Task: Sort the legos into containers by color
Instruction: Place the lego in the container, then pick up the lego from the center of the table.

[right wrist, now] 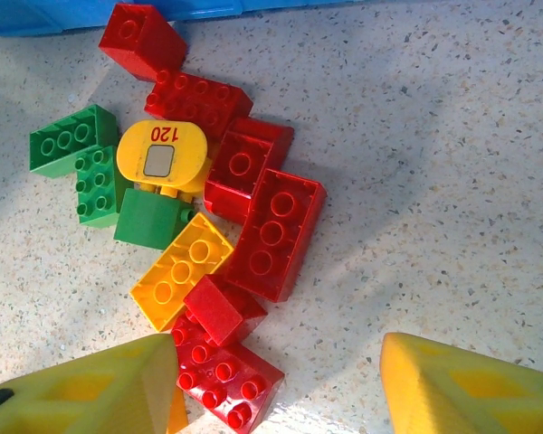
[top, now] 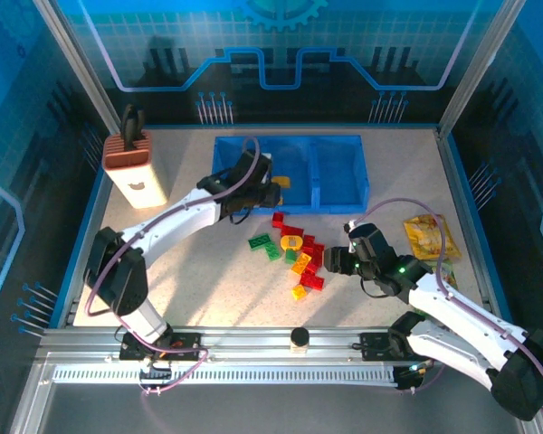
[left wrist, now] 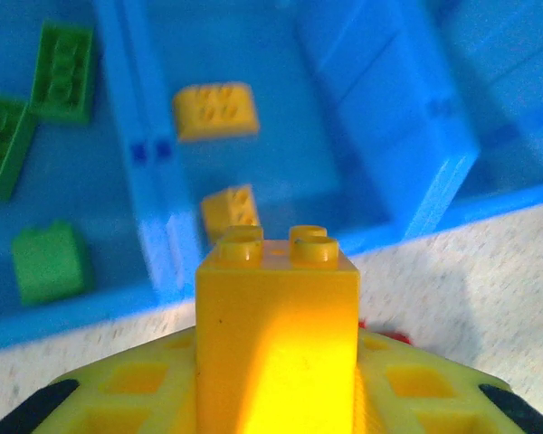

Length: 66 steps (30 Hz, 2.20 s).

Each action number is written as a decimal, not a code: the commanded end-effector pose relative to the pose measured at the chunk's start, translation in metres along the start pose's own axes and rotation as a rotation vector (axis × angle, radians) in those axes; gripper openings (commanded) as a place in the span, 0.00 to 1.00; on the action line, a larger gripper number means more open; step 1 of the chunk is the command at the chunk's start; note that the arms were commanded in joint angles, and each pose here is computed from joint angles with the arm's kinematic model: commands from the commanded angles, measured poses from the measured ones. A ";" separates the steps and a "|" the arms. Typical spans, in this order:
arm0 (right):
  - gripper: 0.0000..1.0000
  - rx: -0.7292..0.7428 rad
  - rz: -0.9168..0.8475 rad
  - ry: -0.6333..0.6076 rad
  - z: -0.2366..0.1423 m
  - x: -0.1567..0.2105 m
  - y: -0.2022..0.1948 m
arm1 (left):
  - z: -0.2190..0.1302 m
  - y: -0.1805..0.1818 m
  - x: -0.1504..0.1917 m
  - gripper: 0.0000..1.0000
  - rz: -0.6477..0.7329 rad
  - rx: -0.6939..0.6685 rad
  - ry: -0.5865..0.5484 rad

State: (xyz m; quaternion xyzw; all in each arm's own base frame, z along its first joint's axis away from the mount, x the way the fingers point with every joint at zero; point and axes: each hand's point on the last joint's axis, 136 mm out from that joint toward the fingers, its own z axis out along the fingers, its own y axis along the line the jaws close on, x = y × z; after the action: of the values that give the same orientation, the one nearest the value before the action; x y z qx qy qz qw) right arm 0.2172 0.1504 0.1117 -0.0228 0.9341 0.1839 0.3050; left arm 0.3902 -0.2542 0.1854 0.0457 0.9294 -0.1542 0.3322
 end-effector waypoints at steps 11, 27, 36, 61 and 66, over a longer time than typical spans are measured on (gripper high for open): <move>0.63 -0.024 0.017 0.001 -0.011 0.008 0.001 | 0.064 -0.008 -0.027 0.64 0.073 -0.061 0.071; 0.67 -0.049 -0.095 0.052 0.011 -0.013 0.043 | -0.050 -0.001 -0.017 0.73 0.001 0.075 -0.148; 0.80 0.078 -0.085 0.203 0.055 -0.027 0.068 | -0.070 0.052 0.069 0.73 -0.060 0.001 -0.080; 0.80 0.365 -0.054 0.393 0.133 -0.016 0.075 | -0.081 0.078 0.106 0.71 -0.097 -0.039 -0.079; 0.79 0.366 -0.057 0.404 0.139 -0.014 0.076 | -0.082 0.079 0.105 0.70 -0.096 -0.046 -0.083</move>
State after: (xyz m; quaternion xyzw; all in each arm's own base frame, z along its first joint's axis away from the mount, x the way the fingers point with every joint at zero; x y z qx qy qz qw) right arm 0.2971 0.2662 0.0422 -0.0332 0.9918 -0.0005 0.1236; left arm 0.2751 -0.1597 0.1553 -0.0079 0.9217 -0.1574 0.3544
